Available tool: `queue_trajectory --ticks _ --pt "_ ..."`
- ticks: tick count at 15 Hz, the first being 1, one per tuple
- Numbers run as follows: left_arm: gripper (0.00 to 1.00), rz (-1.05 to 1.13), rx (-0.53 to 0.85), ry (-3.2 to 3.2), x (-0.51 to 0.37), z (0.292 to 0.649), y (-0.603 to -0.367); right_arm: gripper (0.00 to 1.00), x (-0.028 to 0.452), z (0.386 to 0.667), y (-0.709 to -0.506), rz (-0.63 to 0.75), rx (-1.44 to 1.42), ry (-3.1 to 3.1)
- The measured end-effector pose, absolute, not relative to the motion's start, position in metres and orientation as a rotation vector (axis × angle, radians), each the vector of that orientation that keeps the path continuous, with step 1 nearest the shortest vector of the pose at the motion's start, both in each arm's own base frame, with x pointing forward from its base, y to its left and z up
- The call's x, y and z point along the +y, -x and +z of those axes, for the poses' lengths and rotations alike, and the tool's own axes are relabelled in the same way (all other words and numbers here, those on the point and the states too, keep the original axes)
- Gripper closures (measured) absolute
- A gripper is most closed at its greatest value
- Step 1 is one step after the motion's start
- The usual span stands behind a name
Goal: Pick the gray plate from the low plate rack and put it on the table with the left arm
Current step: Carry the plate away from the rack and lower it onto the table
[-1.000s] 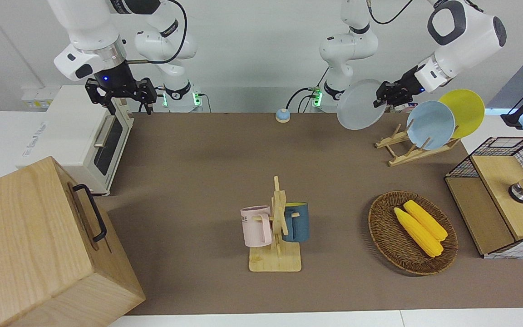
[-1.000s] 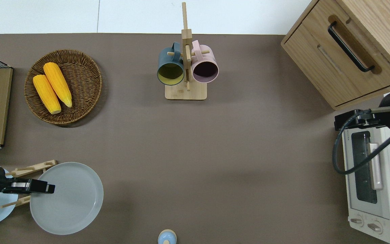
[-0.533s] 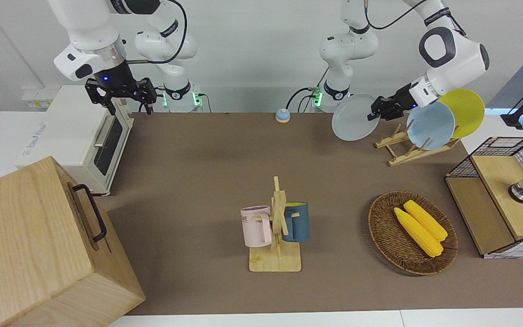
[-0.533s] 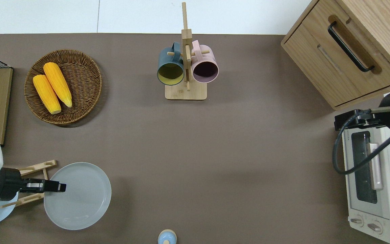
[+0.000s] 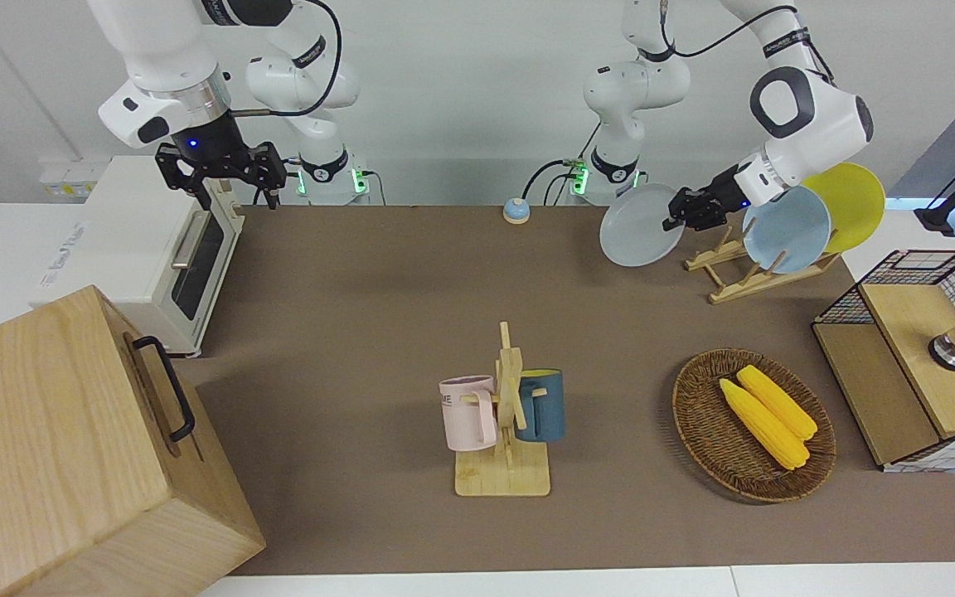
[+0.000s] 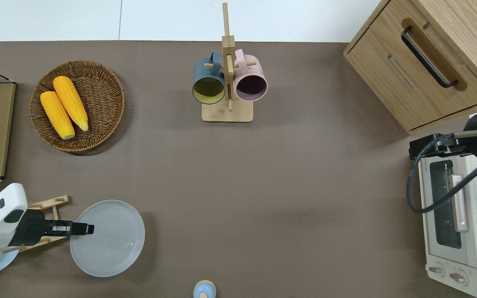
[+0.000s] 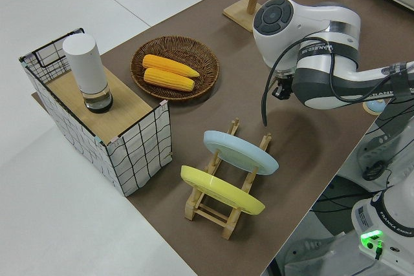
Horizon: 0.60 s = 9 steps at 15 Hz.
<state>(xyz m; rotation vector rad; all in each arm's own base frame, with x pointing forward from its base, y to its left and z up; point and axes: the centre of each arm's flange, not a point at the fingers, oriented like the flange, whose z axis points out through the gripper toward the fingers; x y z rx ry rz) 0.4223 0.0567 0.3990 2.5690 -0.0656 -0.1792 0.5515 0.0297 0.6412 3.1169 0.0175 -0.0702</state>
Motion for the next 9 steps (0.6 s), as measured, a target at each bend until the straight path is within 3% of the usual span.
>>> queue_trajectory --ticks 9 --pt "0.90 -0.150 -0.124 -2.633 0.020 0.361 -0.417 0.01 0.030 0.641 -0.551 -0.070 0.017 -3.117"
